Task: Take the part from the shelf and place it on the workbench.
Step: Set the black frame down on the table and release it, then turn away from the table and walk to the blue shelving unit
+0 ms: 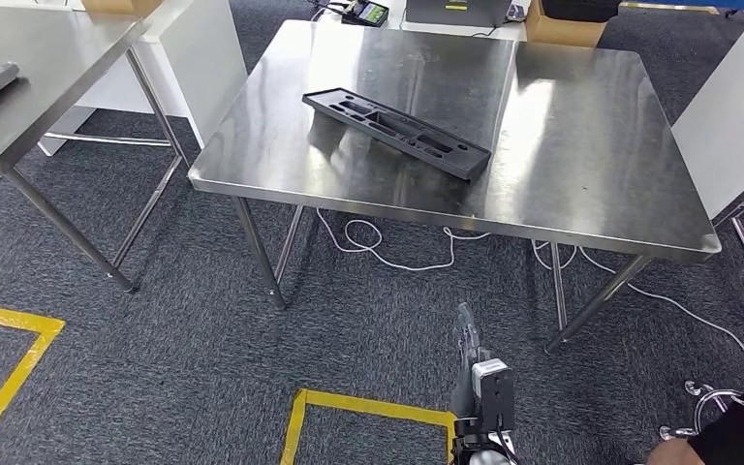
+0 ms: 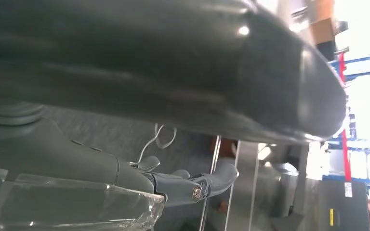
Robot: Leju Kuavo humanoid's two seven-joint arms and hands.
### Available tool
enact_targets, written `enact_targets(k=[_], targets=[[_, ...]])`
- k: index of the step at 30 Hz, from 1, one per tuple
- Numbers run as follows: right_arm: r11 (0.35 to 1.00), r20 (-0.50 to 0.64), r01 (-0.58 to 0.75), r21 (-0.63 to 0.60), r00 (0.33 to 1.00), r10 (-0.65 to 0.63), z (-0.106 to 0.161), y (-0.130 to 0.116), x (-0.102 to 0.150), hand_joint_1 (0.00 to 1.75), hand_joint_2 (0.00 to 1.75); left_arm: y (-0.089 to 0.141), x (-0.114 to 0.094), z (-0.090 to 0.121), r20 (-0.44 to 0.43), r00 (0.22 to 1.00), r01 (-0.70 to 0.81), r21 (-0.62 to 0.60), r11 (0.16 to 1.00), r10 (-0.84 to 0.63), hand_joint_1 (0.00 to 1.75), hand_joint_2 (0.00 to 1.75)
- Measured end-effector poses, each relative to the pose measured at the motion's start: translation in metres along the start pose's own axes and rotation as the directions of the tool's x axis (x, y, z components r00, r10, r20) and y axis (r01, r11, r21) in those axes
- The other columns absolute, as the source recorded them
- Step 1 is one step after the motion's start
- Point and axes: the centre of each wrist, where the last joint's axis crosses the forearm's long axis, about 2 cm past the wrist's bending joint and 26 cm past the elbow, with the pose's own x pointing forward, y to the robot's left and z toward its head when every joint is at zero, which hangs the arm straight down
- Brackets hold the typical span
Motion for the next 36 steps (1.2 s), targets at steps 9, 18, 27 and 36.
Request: enact_targets(k=[9,18,27,36], targets=[[0.990,-0.099,-0.136,0.047,0.985,0.141,0.012,-0.003,-0.040,0.00,0.00,-0.006,0.004,-0.007,0.020,1.000,0.006,-0.023,1.000,-0.005,0.00,0.00],[0.973,-0.327,-0.225,0.055,0.917,0.231,0.052,-0.030,-0.076,0.00,0.00,-0.007,0.004,-0.008,0.021,1.000,0.017,-0.025,1.000,-0.017,0.00,0.00],[0.978,-0.400,-0.207,0.040,0.893,0.205,0.061,-0.036,-0.083,0.00,0.00,-0.007,0.003,-0.005,0.014,1.000,0.017,-0.027,0.999,-0.017,0.00,0.00],[0.977,-0.494,-0.206,0.058,0.844,0.207,0.075,-0.033,-0.090,0.00,0.00,-0.006,0.000,-0.002,0.000,1.000,0.021,-0.010,1.000,-0.021,0.00,0.00]])
